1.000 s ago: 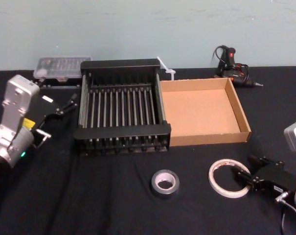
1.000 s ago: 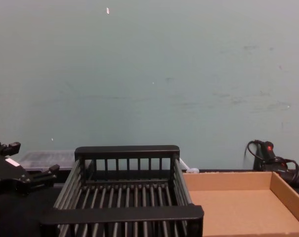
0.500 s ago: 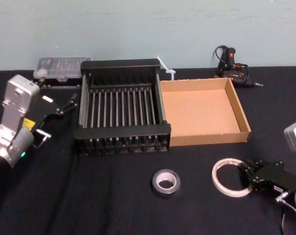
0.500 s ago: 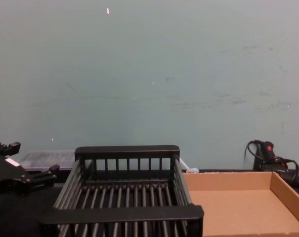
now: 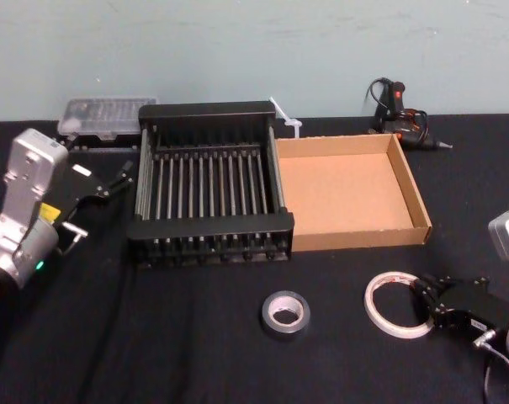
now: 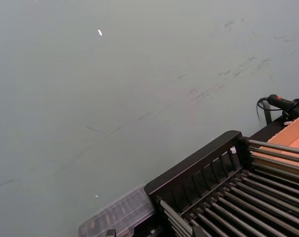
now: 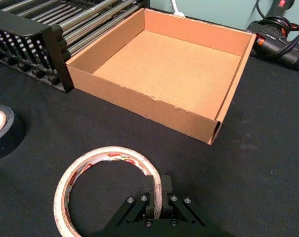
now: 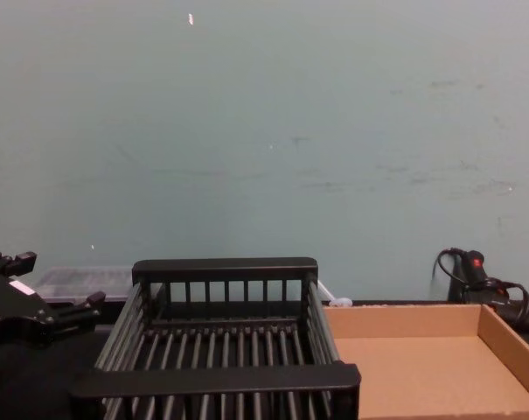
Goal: Pick up the white tape and place it into the black box , Pick up the silver tape and place it into the brown box.
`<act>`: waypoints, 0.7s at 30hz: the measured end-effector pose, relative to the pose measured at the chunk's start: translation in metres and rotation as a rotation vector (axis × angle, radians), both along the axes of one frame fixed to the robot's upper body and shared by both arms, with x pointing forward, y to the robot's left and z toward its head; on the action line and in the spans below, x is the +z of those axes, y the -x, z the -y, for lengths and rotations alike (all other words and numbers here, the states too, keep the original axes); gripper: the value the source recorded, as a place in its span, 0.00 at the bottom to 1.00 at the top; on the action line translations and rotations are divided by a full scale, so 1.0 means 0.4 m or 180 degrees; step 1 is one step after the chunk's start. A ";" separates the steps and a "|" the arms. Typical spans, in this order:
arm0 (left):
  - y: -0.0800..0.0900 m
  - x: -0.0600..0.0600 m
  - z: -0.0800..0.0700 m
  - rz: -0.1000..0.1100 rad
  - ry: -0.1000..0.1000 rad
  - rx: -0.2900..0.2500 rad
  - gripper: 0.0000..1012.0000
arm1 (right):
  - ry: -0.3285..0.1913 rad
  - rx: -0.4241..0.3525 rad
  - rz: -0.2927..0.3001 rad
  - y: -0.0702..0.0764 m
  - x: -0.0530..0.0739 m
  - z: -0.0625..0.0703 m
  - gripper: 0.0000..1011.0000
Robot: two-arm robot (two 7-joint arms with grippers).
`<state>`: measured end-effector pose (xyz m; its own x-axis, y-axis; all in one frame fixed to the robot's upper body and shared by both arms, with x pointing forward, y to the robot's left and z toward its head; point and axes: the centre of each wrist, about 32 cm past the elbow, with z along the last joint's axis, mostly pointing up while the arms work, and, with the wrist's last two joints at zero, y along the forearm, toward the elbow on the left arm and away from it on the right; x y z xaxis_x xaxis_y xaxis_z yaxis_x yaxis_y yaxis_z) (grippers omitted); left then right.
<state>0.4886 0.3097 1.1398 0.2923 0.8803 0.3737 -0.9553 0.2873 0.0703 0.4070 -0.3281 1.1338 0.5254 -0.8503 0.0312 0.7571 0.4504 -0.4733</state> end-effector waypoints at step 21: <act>0.000 0.000 0.000 0.0000 0.0000 0.0000 0.99 | -0.0212 0.0086 0.0313 0.014 0.006 0.006 0.09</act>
